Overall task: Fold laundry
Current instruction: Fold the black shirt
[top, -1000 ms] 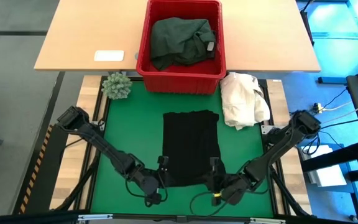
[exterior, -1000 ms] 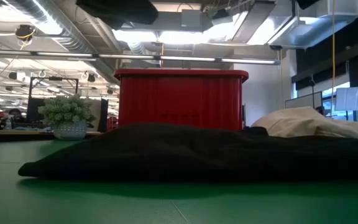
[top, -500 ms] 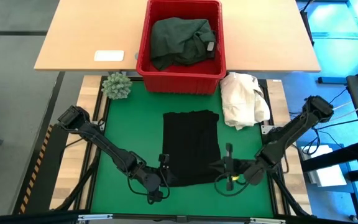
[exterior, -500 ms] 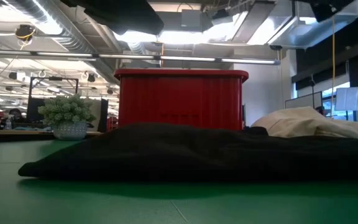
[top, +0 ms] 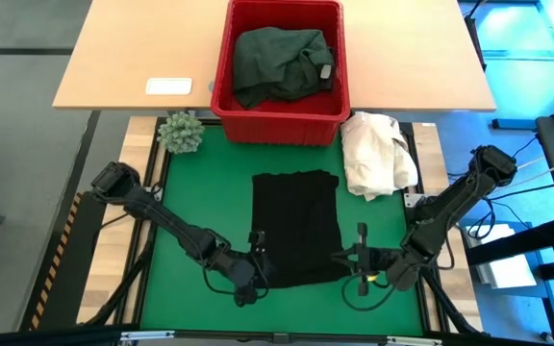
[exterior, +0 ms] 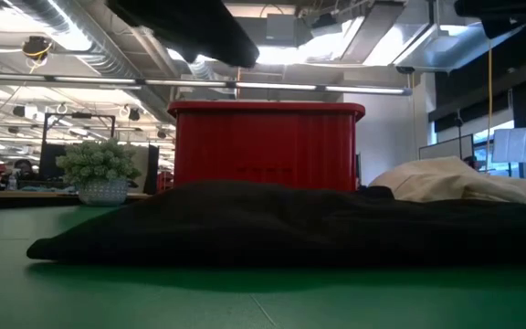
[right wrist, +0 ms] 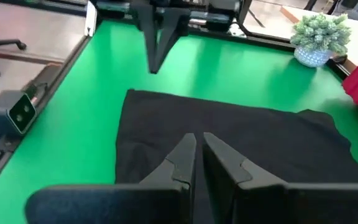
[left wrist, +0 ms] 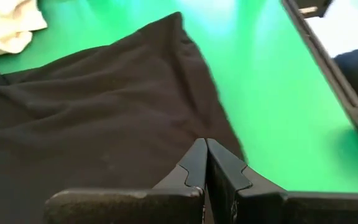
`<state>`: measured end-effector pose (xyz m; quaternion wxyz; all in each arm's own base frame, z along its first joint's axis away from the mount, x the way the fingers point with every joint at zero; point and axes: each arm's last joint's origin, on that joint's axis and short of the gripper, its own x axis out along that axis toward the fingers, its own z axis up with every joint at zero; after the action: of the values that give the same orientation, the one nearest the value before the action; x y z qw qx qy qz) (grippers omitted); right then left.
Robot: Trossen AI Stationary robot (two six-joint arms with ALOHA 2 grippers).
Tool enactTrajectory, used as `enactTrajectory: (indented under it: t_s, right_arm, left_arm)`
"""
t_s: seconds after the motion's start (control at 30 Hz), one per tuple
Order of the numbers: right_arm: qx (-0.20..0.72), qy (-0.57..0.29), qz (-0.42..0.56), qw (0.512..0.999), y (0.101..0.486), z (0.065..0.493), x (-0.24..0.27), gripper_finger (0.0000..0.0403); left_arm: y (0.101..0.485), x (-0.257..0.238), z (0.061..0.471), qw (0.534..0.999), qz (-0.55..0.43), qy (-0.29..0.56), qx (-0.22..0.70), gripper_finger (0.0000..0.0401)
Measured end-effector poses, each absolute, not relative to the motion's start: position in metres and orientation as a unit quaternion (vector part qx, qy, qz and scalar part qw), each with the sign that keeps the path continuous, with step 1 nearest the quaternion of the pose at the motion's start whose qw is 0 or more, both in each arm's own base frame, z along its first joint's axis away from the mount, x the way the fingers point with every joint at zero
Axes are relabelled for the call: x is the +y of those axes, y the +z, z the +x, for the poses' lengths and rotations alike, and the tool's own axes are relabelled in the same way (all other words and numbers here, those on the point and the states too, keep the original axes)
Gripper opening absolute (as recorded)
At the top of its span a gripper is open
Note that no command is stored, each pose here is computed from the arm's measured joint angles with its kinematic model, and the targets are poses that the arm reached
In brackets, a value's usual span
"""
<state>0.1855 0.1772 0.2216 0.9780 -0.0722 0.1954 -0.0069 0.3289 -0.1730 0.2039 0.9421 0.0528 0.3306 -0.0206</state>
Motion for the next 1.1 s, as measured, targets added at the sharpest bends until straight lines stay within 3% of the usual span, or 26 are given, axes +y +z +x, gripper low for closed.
enactTrajectory:
  t_s: [0.53,0.87,1.1]
  right_arm:
    - [0.197,-0.015,-0.054,0.979,0.221,0.185,0.177,0.0030]
    - [0.217,0.026,-0.040,0.975,0.219,0.185,0.179,0.0030]
    - [0.187,-0.064,-0.085,0.977,0.221,0.191,0.168,0.0030]
  left_arm:
    - [0.202,-0.155,0.336,0.934,0.080,-0.029,0.346,0.0000]
    - [0.198,-0.153,0.335,0.920,0.005,-0.064,0.386,0.0000]
    - [0.198,-0.149,0.336,0.927,0.016,-0.010,0.373,0.0000]
